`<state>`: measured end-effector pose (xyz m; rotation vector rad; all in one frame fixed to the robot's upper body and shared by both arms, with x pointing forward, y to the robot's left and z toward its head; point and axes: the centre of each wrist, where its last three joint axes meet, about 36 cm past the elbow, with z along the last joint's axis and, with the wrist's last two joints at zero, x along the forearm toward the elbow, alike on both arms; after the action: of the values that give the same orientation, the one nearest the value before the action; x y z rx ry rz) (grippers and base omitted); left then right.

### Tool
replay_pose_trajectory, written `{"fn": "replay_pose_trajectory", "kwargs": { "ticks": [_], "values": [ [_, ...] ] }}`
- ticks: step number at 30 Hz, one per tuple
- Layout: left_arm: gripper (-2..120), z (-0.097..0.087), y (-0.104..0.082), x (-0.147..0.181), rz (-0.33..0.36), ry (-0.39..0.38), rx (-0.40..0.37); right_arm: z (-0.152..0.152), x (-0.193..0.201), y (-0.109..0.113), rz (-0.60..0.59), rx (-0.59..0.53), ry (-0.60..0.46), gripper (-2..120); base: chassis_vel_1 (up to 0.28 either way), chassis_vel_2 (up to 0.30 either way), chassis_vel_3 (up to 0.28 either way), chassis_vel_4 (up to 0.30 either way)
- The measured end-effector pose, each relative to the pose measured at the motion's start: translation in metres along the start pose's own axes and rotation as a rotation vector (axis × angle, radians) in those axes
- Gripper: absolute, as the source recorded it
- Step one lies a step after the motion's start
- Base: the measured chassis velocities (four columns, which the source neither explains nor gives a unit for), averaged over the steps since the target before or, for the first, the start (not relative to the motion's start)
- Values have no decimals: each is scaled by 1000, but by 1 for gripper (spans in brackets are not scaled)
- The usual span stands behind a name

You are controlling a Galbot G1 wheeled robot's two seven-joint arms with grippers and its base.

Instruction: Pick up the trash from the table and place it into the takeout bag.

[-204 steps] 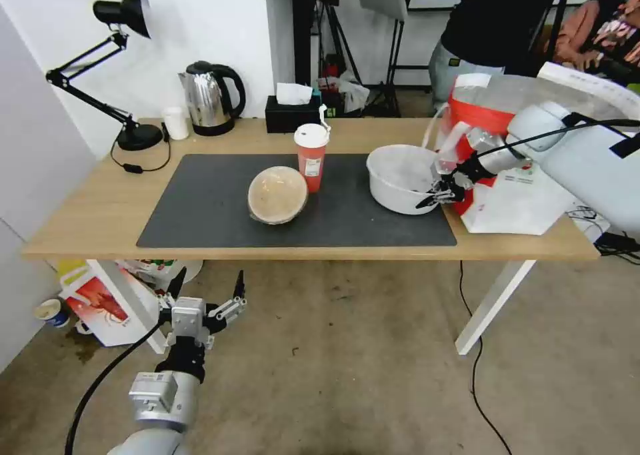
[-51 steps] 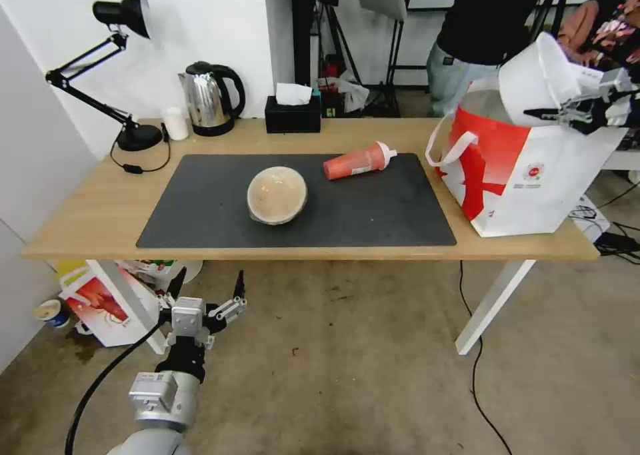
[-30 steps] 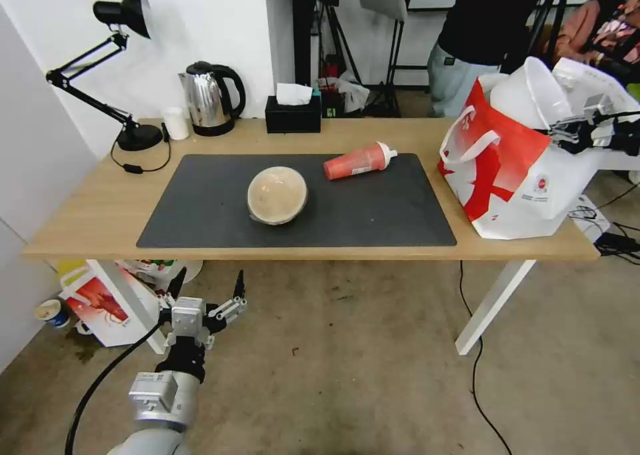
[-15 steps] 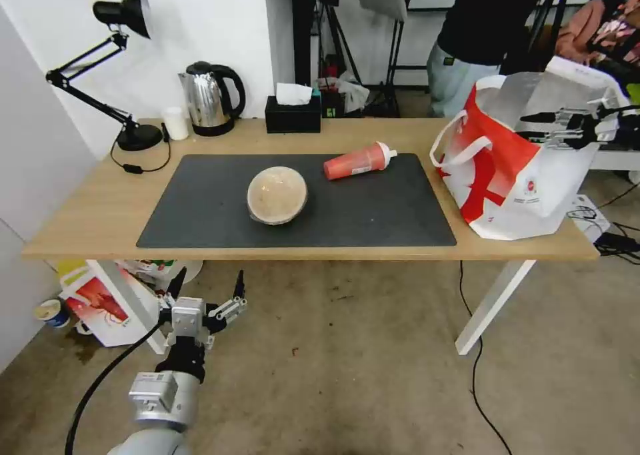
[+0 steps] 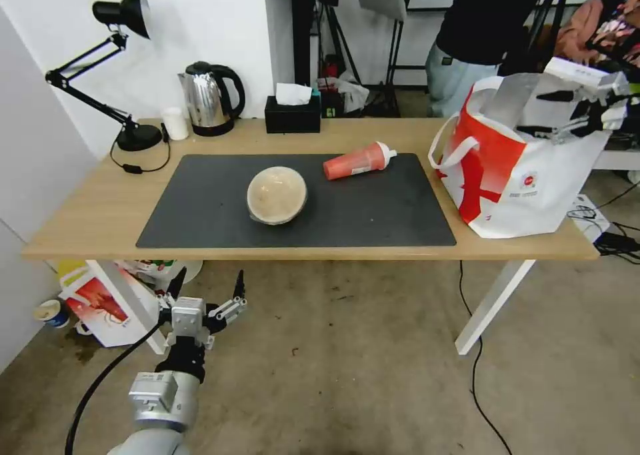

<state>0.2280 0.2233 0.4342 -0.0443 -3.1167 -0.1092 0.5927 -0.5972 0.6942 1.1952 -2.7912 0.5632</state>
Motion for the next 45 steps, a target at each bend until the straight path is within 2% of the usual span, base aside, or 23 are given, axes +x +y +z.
{"fn": "replay_pose_trajectory", "kwargs": {
  "ticks": [8, 14, 19, 22, 26, 30, 33, 35, 37, 39, 45],
  "values": [
    [100, 0, 0, 0, 0, 0, 0, -22, -24, 1, 79, -19, -99, 100, 0, 0, 0, 0],
    [100, 0, 0, 0, 0, 0, 0, -35, -42, 9, 106, -41, -136, 100, 0, 0, 0, 0],
    [100, 0, 0, 0, 0, 0, 0, -56, -63, 20, 158, -84, -157, 100, 0, 0, 0, 0],
    [100, 0, 0, 0, 0, 0, 0, -75, -82, 38, 238, -141, -136, 100, 0, 0, 0, 0],
    [100, 0, 0, 0, 0, 0, 0, -89, -95, 51, 283, -188, -123, 100, 0, 0, 0, 0],
    [100, 0, 0, 0, 0, 0, 0, -119, -119, 83, 401, -272, -38, 100, 0, 0, 0, 0],
    [100, 0, 0, 0, 0, 0, 0, -128, -124, 91, 416, -287, 7, 100, 0, 0, 0, 0],
    [100, 0, 0, 0, 0, 0, 0, -140, -128, 98, 431, -326, 99, 100, 0, 0, 0, 0],
    [100, 0, 0, 0, 0, 0, 0, -143, -130, 100, 435, -339, 118, 100, 0, 0, 0, 0],
    [100, 0, 0, 0, 0, 0, 0, -152, -134, 106, 439, -383, 180, 100, 0, 0, 0, 0],
    [100, 0, 0, 0, 0, 0, 0, -163, -138, 113, 463, -420, 257, 100, 0, 0, 0, 0]
  ]
}}
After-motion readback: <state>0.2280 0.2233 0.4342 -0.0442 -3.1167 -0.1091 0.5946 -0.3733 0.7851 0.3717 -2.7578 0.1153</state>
